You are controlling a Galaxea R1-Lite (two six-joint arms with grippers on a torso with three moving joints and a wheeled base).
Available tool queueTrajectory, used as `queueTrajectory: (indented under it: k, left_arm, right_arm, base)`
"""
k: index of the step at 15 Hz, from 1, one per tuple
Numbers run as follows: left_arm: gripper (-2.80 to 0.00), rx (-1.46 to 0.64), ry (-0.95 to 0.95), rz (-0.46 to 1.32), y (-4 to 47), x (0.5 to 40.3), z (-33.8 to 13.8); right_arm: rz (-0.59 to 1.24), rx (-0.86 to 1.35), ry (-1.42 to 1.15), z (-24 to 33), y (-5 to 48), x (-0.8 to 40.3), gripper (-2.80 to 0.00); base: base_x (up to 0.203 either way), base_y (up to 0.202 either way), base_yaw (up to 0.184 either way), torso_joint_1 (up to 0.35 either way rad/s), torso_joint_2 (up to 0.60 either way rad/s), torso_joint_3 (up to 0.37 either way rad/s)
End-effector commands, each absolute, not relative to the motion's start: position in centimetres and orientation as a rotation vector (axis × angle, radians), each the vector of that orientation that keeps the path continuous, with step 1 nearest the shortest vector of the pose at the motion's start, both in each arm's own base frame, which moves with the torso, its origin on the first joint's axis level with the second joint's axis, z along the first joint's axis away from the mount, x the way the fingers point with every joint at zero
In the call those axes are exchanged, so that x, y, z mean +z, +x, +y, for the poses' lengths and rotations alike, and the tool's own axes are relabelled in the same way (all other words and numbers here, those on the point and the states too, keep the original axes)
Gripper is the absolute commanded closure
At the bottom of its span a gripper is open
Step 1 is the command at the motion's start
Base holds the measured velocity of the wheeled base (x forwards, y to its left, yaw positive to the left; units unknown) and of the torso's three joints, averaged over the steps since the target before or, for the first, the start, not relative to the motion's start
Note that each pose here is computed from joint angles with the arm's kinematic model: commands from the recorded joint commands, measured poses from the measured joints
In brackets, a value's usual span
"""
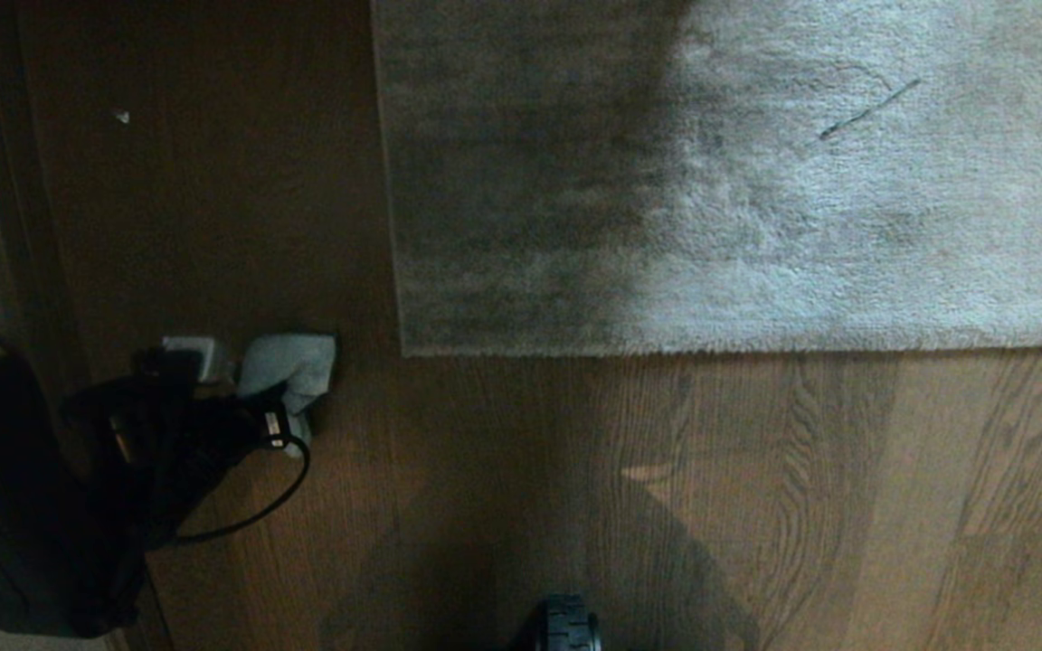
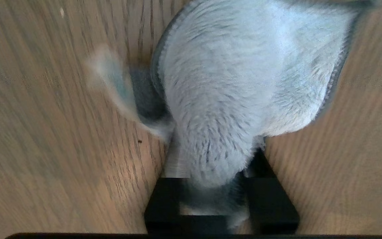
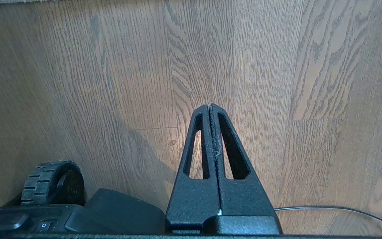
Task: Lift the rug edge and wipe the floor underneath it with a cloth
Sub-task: Pick up the rag
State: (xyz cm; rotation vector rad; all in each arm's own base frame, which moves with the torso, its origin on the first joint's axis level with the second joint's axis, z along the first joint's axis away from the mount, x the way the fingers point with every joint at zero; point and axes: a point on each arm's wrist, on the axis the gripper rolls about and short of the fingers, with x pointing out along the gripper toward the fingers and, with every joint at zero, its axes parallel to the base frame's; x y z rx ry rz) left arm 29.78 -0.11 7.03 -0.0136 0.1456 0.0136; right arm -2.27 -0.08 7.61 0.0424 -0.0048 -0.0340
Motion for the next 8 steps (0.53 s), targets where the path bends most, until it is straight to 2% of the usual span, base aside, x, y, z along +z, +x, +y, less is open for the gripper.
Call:
queueTrajectory:
  k: [1, 8]
  left_arm:
    - [0.0, 0.003, -0.015, 0.054, 29.3, 8.9, -0.5]
    - [0.0, -0.002, -0.014, 0.012, 24.2, 11.6, -0.5]
  right_arm:
    - [-0.005, -0.034, 0.043, -0.1, -2.3, 7.6, 0.0]
    - [-0.005, -0.035, 0.043, -0.1, -2.3, 7.6, 0.0]
  base:
    - [0.0, 0.0, 0.0, 0.0, 0.0, 0.0]
    - [0.0, 0.0, 0.0, 0.0, 0.0, 0.0]
